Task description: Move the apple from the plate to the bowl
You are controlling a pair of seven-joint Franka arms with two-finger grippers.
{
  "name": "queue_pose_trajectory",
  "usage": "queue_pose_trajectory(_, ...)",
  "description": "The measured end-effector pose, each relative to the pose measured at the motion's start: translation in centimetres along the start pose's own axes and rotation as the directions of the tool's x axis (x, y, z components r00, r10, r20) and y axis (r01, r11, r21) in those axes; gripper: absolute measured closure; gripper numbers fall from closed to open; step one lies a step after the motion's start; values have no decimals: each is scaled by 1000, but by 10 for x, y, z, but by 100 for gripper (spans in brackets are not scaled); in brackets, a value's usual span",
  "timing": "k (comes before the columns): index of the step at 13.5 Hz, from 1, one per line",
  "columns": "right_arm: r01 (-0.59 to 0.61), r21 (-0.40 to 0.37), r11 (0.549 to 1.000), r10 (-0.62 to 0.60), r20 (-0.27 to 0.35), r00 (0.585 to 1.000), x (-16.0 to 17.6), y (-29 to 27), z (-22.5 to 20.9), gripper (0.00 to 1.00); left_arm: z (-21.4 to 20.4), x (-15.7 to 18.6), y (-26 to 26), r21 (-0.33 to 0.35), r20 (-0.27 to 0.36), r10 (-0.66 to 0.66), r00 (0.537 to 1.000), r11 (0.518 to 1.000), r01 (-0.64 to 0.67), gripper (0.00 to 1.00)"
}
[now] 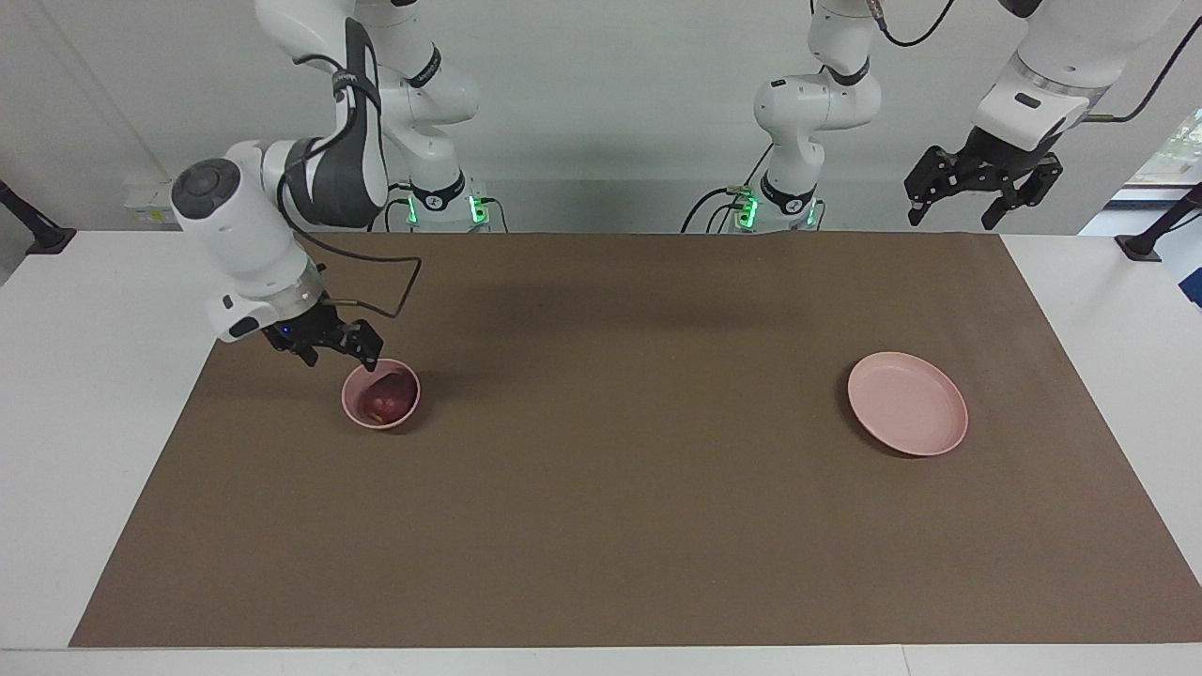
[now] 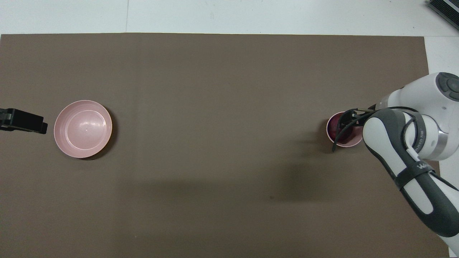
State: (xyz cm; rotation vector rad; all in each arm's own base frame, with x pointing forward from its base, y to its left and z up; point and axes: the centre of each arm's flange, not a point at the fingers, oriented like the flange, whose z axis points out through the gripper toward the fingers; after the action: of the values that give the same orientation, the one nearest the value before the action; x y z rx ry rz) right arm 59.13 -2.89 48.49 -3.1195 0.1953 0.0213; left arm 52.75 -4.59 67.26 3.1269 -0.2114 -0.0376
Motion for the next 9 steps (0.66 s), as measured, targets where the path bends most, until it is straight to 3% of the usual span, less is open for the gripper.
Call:
queue_pose_trajectory(4,21,-31,999,-22,-17,1000,-42,4,-97,0,-1,0,2,0,-2,3,1000,1000,-3,0)
queue_pose_trajectory(9,22,-22,1000,-21,10,1000,-103,12,-167,0,-1,0,3,1,-2,5,1000,1000,-5,0)
